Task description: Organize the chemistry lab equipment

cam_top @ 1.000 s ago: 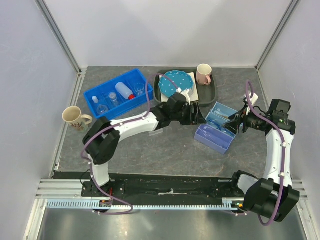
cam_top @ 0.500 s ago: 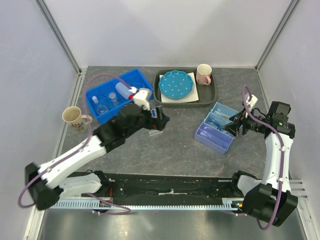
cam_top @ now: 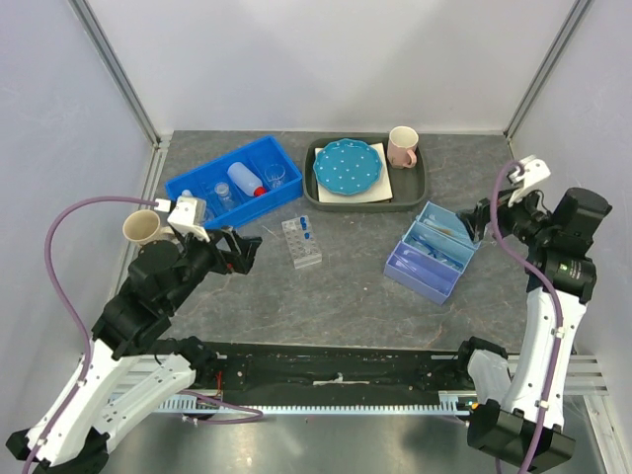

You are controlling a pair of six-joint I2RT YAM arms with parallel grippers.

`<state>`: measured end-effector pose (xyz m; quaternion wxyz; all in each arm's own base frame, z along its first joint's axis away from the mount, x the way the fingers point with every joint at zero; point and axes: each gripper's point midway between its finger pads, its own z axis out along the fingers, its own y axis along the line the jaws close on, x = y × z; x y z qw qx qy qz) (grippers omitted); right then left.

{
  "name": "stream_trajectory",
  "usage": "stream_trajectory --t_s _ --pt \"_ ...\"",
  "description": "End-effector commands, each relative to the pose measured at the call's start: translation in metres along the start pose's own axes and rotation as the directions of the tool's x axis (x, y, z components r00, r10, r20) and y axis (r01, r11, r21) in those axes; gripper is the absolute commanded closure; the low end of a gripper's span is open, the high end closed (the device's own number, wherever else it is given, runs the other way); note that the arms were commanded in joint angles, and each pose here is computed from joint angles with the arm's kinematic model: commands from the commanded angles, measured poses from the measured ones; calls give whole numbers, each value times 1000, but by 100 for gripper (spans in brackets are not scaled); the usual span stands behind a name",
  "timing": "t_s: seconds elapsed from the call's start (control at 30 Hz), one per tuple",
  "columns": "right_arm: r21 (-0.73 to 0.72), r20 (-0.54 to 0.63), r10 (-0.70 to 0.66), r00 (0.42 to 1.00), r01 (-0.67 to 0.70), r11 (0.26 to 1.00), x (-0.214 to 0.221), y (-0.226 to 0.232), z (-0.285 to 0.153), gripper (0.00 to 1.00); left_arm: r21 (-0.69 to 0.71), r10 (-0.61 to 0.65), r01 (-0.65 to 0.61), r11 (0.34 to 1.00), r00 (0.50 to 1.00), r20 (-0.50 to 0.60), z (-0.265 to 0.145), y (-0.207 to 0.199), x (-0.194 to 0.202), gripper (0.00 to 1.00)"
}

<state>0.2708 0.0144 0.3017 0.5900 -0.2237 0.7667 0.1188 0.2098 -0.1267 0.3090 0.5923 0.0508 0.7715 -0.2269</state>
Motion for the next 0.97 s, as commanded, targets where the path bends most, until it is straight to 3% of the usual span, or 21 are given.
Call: stream_trajectory --t_s 0.0,0.2,0.4,0.93 --pt "110 153 181 972 -198 974 -57 -25 -2 2 -19 65 -65 998 998 -2 -19 9 -2 0" --pt "298 273 295 916 -372 879 -78 -54 -21 2 -15 65 -64 998 997 30 -40 12 -8 0" --pt "432 254 334 908 -416 801 -53 -71 -30 2 -1 27 -27 1000 998 58 -53 12 -9 0" --pt "451 246 254 935 -342 824 -51 -61 -41 2 -9 30 -30 1000 998 51 -64 15 -10 0"
